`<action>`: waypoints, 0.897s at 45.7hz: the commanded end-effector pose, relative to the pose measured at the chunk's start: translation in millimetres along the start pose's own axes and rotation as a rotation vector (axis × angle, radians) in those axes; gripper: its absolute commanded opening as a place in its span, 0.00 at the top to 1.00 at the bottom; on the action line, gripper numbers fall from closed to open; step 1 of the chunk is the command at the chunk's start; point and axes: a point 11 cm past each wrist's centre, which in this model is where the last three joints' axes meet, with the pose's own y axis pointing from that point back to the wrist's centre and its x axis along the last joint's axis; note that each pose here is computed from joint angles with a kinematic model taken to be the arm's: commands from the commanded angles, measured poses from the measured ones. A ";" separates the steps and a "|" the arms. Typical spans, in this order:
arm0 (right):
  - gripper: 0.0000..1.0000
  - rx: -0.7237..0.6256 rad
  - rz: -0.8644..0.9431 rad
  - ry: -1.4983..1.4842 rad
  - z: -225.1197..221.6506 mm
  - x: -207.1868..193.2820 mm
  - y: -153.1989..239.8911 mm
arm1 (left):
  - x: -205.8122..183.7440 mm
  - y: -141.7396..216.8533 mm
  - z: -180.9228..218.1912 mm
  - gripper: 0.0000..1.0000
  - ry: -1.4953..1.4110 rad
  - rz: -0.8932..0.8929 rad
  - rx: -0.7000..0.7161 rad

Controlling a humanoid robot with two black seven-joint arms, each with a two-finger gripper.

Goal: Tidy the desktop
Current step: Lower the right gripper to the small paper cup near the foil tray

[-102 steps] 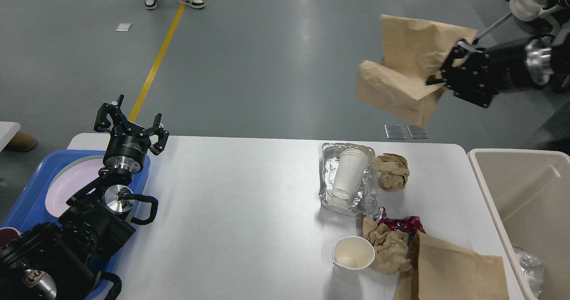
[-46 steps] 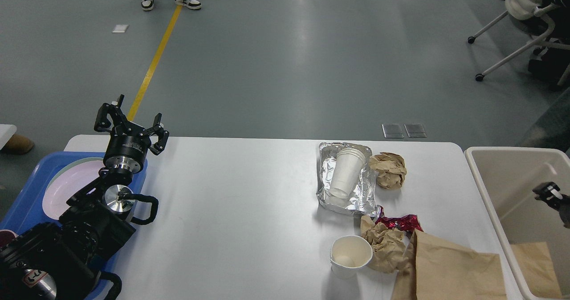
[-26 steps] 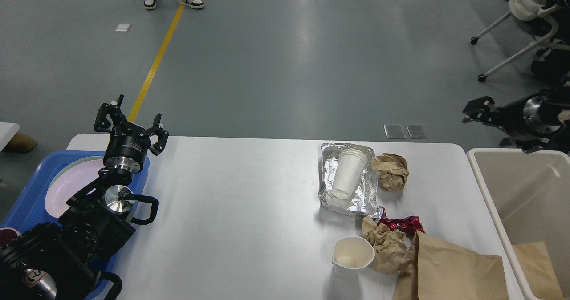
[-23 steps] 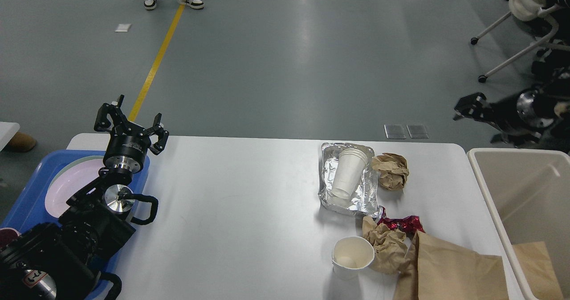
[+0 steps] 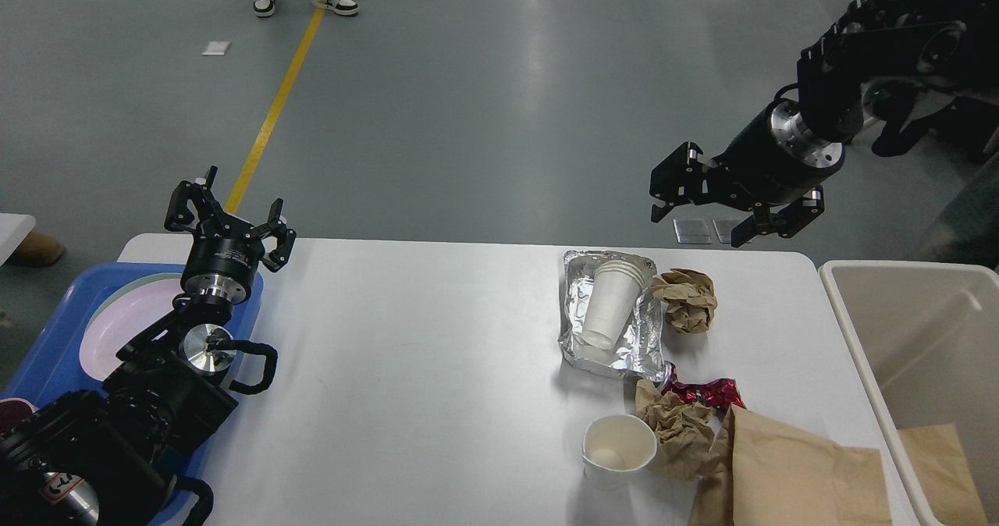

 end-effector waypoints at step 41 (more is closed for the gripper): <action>0.00 -0.148 -0.317 0.117 15.9 -112.3 -148.3 | 0.0 0.0 0.0 0.03 0.000 0.000 0.000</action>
